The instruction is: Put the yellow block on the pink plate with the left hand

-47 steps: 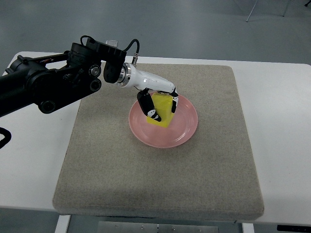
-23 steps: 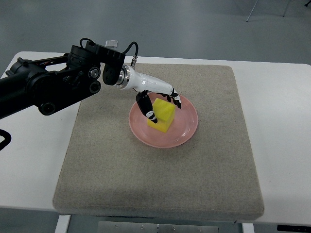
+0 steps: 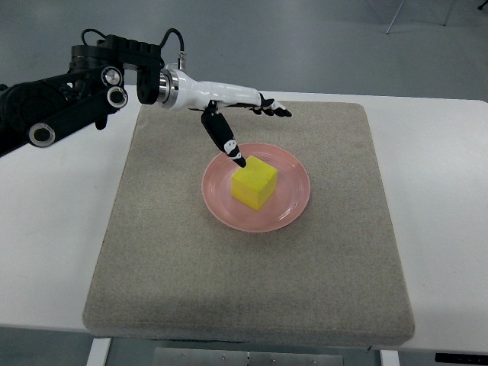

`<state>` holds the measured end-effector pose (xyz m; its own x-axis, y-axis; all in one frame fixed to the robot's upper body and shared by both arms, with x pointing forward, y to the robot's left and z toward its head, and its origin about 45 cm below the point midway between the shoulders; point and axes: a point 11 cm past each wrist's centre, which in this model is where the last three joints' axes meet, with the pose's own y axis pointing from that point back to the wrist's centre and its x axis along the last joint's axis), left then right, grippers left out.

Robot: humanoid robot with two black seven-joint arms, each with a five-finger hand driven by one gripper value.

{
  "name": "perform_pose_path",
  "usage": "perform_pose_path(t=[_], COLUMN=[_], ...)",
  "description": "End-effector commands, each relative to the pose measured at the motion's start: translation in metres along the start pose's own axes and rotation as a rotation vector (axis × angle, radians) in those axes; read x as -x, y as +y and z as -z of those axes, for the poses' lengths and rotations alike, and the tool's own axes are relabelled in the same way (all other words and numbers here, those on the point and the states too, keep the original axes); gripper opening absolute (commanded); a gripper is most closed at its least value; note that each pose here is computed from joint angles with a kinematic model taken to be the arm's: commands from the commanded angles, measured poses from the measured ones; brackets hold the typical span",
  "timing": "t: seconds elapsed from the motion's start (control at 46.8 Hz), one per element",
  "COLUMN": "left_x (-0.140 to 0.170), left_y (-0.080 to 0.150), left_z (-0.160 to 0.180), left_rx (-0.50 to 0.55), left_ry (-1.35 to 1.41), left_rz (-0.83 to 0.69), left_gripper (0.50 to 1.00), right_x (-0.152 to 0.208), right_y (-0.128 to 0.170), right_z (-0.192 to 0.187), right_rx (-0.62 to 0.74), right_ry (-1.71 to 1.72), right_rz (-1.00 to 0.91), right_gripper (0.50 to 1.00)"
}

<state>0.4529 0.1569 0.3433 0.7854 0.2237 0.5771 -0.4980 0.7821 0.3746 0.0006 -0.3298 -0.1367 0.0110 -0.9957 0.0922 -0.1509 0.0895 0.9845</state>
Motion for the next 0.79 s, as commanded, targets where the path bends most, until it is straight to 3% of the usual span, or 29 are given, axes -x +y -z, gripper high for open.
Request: perform_pose_path(t=[0.0, 0.427, 0.662, 0.769], left_x=[-0.016, -0.074, -0.073, -0.061], left_y=[0.013, 0.066, 0.085, 0.075], left_z=[0.010, 0.073, 0.109, 0.117], left_rx=[0.049, 0.163, 0.251, 0.268], left_ry=[0.178, 0.685, 0.946, 1.058], left_rz=[-0.072, -0.396, -0.517, -0.509], left_gripper=[0.996, 0.996, 0.996, 0.996], right_x=[0.000, 0.000, 0.000, 0.000], right_y=[0.000, 0.000, 0.000, 0.000], right_z=[0.000, 0.000, 0.000, 0.000], right_rx=[0.000, 0.000, 0.000, 0.000], right_ry=[0.001, -0.001, -0.001, 0.001], right_rz=[0.000, 0.000, 0.000, 0.000], right_gripper=[0.924, 0.924, 0.924, 0.924])
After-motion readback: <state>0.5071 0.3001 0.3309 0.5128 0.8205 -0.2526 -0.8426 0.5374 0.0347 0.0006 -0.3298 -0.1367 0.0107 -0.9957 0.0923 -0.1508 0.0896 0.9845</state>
